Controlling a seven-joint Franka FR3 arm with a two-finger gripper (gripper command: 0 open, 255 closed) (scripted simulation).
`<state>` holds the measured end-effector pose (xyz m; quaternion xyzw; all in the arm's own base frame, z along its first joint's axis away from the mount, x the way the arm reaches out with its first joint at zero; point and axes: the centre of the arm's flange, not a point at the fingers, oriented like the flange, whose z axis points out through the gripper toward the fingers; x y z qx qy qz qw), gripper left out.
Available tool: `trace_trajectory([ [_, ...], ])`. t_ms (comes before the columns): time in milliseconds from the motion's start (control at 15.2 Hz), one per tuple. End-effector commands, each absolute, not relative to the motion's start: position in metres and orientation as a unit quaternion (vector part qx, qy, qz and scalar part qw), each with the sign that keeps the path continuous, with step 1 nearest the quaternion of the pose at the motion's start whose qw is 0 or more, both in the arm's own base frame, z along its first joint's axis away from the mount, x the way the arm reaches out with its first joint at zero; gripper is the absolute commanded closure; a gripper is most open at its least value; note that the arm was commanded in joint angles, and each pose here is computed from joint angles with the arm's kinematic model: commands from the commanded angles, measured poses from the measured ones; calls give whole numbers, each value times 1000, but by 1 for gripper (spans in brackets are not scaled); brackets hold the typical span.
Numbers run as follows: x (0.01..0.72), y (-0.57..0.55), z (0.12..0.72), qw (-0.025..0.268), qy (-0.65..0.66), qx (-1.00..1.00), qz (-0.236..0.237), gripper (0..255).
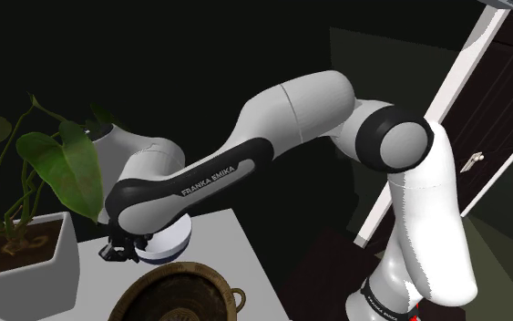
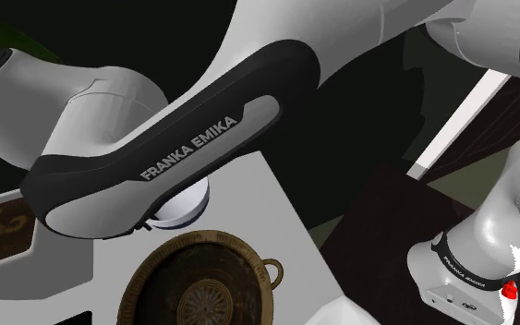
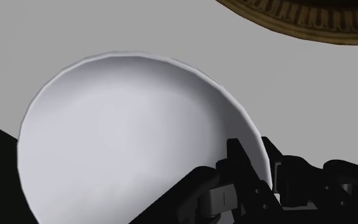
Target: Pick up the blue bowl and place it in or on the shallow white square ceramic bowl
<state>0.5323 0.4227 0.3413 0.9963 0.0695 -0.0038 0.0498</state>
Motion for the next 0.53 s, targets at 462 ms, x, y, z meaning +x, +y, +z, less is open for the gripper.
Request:
trace_trajectory([
  [462,533,423,388,50,70,996,-4,255],
])
